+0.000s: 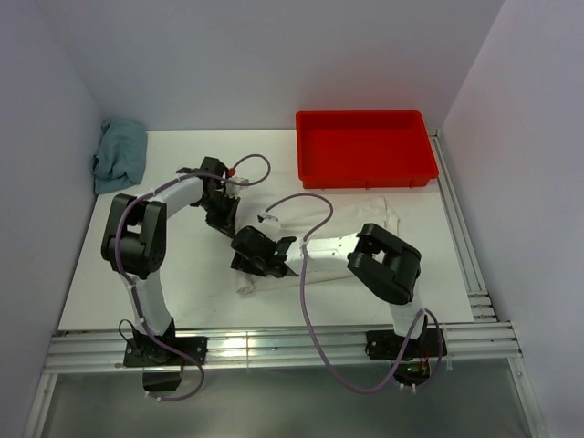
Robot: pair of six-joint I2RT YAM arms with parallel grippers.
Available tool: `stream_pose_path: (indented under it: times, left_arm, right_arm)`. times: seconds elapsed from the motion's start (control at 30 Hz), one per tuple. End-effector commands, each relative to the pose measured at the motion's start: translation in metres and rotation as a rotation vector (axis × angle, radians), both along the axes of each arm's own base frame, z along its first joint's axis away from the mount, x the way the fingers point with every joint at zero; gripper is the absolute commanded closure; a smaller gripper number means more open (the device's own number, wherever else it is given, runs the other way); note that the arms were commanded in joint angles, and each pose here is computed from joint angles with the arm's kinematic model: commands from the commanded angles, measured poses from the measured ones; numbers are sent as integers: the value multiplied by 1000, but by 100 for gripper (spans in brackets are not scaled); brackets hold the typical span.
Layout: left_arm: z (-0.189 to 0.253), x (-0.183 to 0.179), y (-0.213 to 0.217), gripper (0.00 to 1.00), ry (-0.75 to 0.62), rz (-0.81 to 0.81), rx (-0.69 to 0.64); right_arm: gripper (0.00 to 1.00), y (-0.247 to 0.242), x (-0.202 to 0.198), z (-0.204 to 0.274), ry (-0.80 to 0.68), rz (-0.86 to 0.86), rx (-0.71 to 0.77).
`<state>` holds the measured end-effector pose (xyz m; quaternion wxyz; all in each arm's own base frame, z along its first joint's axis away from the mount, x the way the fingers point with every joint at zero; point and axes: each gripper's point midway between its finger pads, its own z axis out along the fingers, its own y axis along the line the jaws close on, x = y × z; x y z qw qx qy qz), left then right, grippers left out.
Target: Roll the t-shirts
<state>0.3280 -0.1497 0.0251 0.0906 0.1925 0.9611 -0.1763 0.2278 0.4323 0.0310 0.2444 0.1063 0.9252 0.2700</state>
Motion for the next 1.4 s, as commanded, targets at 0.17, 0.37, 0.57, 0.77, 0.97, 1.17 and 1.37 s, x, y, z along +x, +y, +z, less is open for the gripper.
stream_pose_path:
  times: [0.17,0.37,0.57,0.77,0.97,1.17,1.37]
  left_arm:
    - [16,21,5,100,-82,-13,133]
    - [13,19,-6,100,-64,-37,149]
    - [12,20,-15,100,-47,-39,148]
    - [12,21,-24,99,-40,-40,141]
    - [14,24,-28,98,-40,-41,136]
    - [15,24,-32,90,-29,-40,118]
    - [16,27,-36,79,-22,-42,103]
  right_arm:
    - [40,-41,-3,29,-147,-1,-337]
    - [40,-7,10,64,-260,39,-385]
    - [40,6,22,54,-306,56,-466]
    - [41,12,33,35,-353,64,-515]
    - [43,15,28,18,-328,81,-553]
    - [44,9,11,1,-262,80,-564]
    - [56,-2,-12,-12,-176,81,-590]
